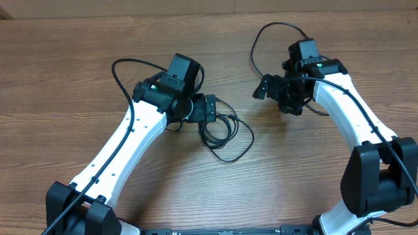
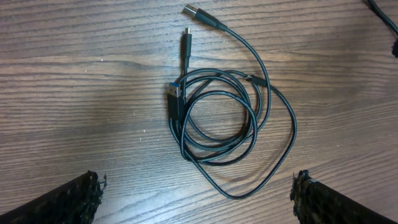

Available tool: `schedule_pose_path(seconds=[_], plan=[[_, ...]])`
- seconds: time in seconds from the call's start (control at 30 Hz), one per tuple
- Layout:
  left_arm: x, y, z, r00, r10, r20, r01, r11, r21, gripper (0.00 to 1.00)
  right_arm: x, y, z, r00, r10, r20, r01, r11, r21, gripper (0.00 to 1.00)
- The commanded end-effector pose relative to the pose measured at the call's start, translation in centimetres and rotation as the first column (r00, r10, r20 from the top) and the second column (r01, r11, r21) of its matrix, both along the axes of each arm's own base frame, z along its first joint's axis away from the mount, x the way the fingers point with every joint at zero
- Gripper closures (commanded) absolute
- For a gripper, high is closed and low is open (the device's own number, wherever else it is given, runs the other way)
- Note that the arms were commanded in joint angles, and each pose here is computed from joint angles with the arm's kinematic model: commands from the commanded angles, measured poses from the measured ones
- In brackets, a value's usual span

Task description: Untangle cables

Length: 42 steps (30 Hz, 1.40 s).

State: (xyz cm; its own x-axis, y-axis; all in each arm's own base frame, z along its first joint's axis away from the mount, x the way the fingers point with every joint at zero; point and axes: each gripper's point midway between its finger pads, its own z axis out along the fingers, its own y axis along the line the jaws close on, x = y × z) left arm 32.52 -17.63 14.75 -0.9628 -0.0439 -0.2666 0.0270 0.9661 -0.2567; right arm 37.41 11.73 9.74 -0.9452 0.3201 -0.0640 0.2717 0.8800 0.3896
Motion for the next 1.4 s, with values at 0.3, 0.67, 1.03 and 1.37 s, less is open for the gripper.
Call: schedule_pose_path(seconds=[0.3,0.67,1.03,1.37], plan=[[-0.3,0.5,-0.3,0.996,0.084,-0.036,-0.084,0.996,-0.002,0.0,2.0,-5.6,-0.5,0.857,-0.512,0.061,0.514,0.835,-0.196,0.12],[-0.4,0.6,-0.3,0.996,0.084,-0.04,-0.084,0.996,0.001,0.0,2.8,-10.4,1.1,0.863,-0.501,0.063,0.503,0.842,-0.195,0.07],[-0.4,0.6,-0.3,0.996,0.084,-0.04,-0.084,0.996,0.001,0.0,1.4,-16.8,1.8,0.804,-0.592,0.051,0.582,0.768,-0.269,0.0],[-0.4,0.6,-0.3,0.996,0.084,-0.039,-0.084,0.996,0.001,0.0,0.5,-17.3,0.1,0.75,-0.661,0.041,0.641,0.709,-0.294,0.0]])
